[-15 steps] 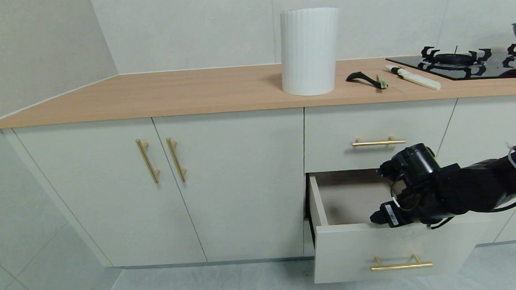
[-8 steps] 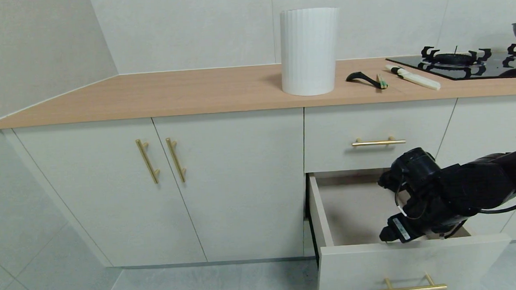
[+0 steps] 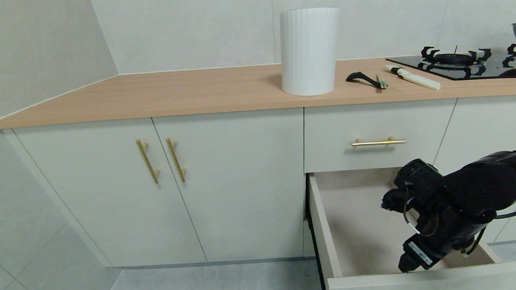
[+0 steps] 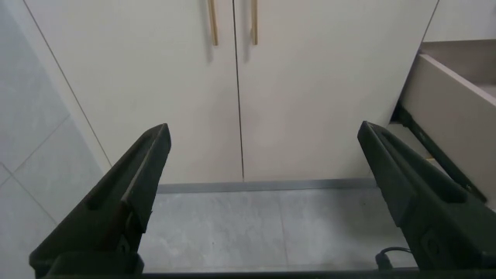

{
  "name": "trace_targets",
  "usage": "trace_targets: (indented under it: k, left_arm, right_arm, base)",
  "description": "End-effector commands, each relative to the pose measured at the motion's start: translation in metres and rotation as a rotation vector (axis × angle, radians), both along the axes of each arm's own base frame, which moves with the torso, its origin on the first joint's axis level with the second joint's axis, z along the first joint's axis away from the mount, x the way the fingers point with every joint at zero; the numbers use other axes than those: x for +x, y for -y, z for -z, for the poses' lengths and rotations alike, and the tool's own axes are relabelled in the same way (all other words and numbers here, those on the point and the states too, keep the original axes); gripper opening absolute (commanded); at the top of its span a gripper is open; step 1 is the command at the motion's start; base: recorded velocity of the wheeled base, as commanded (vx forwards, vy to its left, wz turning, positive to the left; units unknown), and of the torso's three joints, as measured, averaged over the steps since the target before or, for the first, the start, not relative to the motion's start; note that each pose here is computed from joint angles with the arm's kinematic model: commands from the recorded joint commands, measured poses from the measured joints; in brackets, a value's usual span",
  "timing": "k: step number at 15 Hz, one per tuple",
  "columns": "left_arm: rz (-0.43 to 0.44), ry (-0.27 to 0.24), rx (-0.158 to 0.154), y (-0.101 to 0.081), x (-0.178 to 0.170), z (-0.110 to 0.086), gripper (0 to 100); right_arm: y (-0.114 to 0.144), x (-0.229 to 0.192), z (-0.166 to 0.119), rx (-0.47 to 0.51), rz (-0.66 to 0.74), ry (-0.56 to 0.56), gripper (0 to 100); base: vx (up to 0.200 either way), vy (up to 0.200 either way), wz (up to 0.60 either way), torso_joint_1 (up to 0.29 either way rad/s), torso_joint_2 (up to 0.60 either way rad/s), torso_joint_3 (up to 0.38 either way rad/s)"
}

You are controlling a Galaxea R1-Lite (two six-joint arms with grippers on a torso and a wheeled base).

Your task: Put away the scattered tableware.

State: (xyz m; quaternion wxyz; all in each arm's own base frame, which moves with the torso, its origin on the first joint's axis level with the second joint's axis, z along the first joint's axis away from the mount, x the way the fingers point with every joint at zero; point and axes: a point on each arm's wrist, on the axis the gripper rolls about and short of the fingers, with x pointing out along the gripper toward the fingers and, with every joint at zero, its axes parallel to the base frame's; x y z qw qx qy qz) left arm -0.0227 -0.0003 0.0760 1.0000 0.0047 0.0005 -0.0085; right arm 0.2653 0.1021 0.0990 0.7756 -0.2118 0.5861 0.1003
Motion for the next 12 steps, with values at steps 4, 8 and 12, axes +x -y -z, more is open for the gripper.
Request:
trace_targets:
  k: [4,8,12]
  left_arm:
    - [0.0,0.0,0.0,0.0,0.0,0.0,100]
    - [0.0,0.0,0.0,0.0,0.0,0.0,100]
    - [0.0,0.0,0.0,0.0,0.0,0.0,100]
  right_arm:
    - [-0.009,-0.01,0.002,-0.047,-0.04,-0.049,100]
    - [-0.009,-0.015,0.003,-0.07,-0.064,-0.089,100]
    - [-0.009,-0.012,0.002,-0.063,-0.058,-0.076,100]
  base:
    - [0.0,0.0,0.0,0.0,0.0,0.0]
    - [0.0,0.0,0.0,0.0,0.0,0.0]
    - [0.0,0.0,0.0,0.0,0.0,0.0]
